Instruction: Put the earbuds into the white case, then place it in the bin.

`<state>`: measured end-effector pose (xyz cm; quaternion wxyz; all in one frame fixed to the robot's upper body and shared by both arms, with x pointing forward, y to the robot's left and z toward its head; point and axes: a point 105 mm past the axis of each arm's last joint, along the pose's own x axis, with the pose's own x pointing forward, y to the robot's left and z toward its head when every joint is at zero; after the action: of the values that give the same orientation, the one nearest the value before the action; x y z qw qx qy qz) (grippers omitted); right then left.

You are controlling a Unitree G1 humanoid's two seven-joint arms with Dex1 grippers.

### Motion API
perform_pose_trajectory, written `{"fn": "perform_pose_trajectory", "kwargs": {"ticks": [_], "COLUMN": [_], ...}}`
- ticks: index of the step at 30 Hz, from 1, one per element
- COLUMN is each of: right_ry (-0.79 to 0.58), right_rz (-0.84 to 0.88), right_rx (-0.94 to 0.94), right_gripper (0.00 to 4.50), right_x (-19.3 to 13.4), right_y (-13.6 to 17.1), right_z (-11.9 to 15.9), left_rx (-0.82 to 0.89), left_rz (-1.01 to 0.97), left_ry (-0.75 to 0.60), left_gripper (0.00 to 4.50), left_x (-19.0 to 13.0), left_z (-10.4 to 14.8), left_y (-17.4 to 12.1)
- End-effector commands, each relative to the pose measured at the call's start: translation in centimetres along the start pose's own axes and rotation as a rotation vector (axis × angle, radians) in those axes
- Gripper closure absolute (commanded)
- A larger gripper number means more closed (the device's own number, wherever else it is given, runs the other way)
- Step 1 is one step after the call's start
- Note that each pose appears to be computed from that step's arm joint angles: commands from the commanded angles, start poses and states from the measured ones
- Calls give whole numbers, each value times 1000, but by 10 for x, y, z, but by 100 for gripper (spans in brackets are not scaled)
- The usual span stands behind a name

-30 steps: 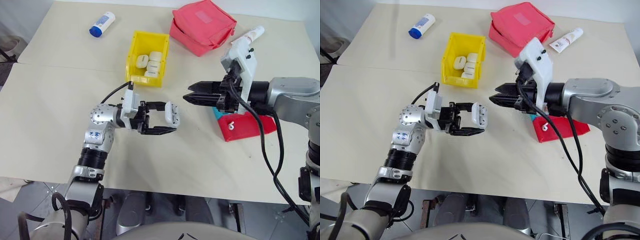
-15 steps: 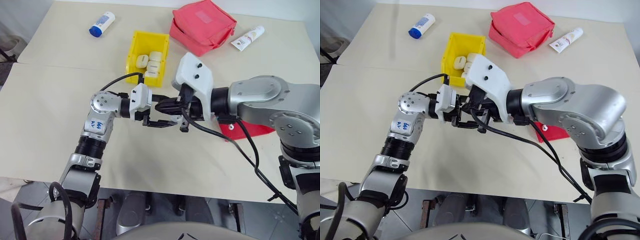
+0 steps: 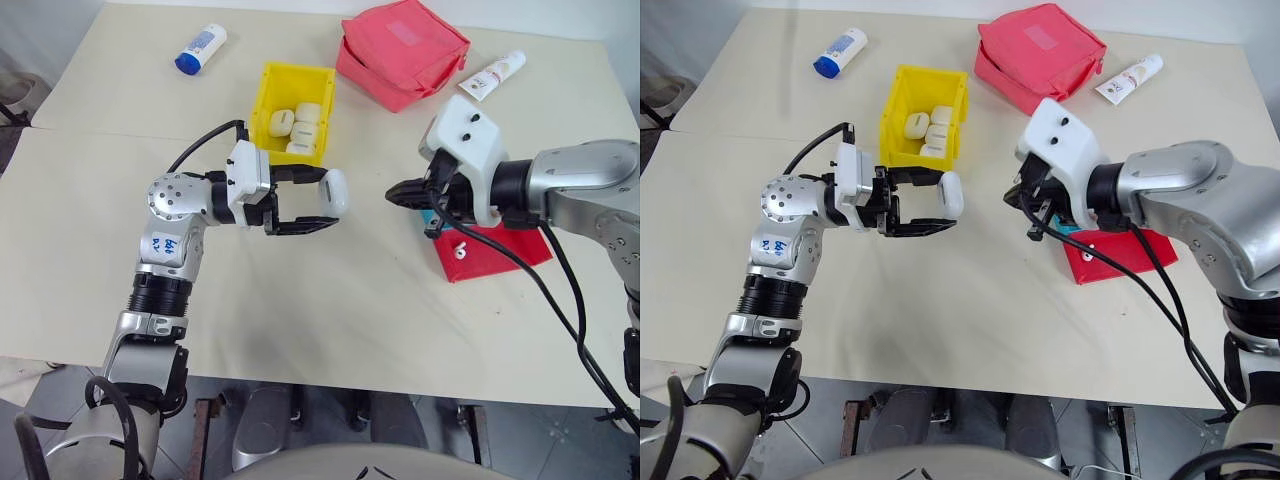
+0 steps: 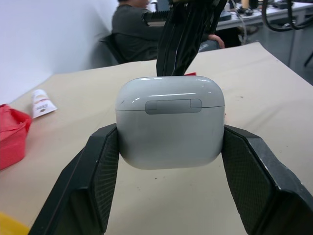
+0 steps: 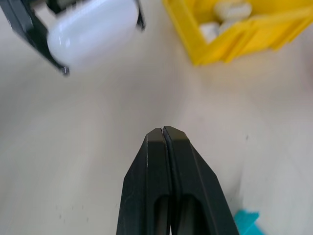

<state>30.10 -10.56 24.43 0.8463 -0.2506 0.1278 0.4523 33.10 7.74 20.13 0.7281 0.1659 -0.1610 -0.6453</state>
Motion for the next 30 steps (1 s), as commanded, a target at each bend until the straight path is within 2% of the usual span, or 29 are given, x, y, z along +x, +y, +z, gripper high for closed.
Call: {"fn": "perform_pose_trajectory", "kwargs": {"ticks": [1,4,7,12,15,18,25,26,29,30], "right_ry": [-114,-233,-396,-424,-457,-506,-473,-477,-469,-465], "right_rz": [-36,4,5,-2,-22,-32,-75,-78,-82,-87], "right_rx": [-2,64,112,139,147,145,139,139,134,135], "right_gripper": [447,390,290,113,10,4,4,0,0,0], "right_x": [-13,-28,-48,-59,-63,-69,-67,-67,-66,-66], "right_y": [-10,-13,-23,-33,-41,-45,-47,-46,-44,-44], "right_z": [12,6,1,-25,-27,-25,-34,-33,-34,-34], "left_rx": [27,16,7,12,-11,-30,-117,-120,-127,-129], "left_rz": [83,206,342,543,632,645,583,584,637,666], "left_ry": [-56,-80,-114,-81,-67,-62,19,32,91,106], "left_gripper": [173,173,173,173,173,173,173,101,16,7], "left_x": [-6,-15,-25,-37,-39,-35,-23,-22,-26,-28], "left_z": [13,13,15,6,1,-2,-21,-23,-31,-33], "left_y": [9,21,37,70,92,106,112,113,118,120]}}
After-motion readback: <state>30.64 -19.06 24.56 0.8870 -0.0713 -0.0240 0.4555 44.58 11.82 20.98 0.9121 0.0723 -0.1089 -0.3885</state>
